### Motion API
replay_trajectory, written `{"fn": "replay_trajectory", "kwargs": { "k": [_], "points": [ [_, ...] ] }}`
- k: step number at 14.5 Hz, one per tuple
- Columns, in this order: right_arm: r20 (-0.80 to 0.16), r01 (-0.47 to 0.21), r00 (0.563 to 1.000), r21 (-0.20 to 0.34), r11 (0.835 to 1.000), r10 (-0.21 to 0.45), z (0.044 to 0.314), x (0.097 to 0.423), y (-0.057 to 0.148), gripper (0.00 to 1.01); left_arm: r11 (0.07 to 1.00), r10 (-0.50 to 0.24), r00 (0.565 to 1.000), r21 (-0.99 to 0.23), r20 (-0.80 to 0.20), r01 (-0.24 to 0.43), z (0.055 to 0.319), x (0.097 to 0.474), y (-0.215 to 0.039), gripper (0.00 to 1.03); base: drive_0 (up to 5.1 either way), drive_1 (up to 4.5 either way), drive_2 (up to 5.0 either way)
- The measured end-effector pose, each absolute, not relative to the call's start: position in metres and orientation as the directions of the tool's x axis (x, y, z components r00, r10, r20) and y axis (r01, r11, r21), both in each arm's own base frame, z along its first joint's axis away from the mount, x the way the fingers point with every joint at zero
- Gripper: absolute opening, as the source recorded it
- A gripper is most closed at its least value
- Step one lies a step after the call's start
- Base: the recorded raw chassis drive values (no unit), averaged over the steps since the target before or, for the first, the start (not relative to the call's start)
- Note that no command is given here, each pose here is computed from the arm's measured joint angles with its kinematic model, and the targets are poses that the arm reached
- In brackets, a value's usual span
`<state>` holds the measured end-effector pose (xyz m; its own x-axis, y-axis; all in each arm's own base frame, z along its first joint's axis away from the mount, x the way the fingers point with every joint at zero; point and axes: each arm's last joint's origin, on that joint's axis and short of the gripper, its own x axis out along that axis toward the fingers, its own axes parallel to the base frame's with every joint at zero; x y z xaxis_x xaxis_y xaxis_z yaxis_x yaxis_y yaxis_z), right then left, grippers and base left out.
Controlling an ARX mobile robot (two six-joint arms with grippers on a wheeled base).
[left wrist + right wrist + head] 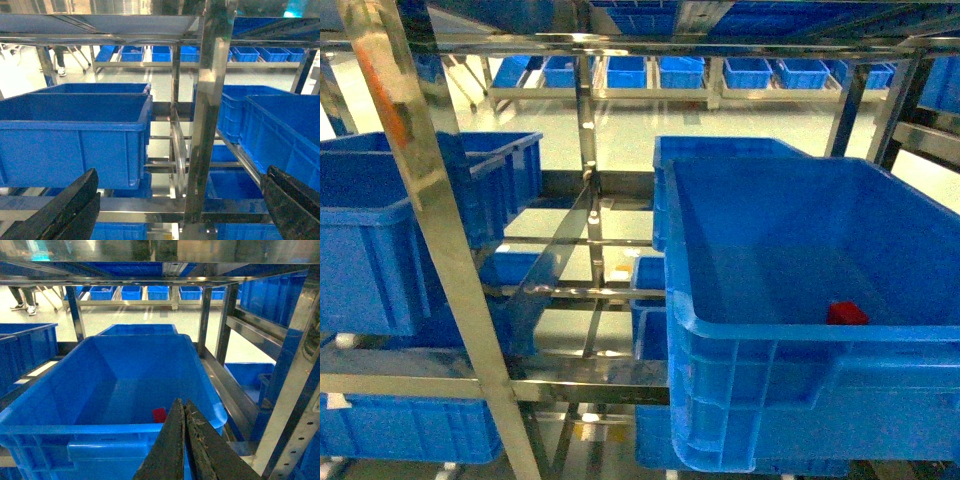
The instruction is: Pick red block from blue box to shelf
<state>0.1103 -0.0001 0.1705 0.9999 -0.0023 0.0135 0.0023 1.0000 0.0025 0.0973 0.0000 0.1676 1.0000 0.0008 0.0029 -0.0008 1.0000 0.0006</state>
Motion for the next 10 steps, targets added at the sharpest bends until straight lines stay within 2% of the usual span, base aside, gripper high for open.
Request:
{"fn": "replay_trajectory", "kwargs": {
  "k": [3, 4, 5, 10],
  "points": [
    [0.009, 0.002, 1.0, 0.002, 1.0, -0.002, 0.17, 0.108, 0.0, 0.02, 1.0, 0.0, 1.0, 0.0, 0.003, 0.0, 0.168, 0.097, 0.0, 0.98, 0.0, 0.0, 0.0],
    [-0.041, 0.0, 0.999, 0.002, 1.0, 0.0, 0.164, 0.1, 0.0, 0.02, 1.0, 0.001, 1.0, 0.0, 0.003, -0.001, 0.168, 0.097, 0.0, 0.98, 0.0, 0.0, 0.0],
    [-0.002, 0.0, 1.0, 0.002, 1.0, 0.0, 0.166, 0.097, 0.0, 0.02, 1.0, 0.0, 1.0, 0.0, 0.005, 0.0, 0.168, 0.097, 0.0, 0.98, 0.0, 0.0, 0.0],
    [0.003, 0.0, 1.0, 0.002, 1.0, 0.0, 0.167, 0.097, 0.0, 0.02, 1.0, 0.0, 1.0, 0.0, 0.003, 0.0, 0.168, 0.097, 0.0, 0.98, 0.0, 0.0, 0.0]
  ]
}}
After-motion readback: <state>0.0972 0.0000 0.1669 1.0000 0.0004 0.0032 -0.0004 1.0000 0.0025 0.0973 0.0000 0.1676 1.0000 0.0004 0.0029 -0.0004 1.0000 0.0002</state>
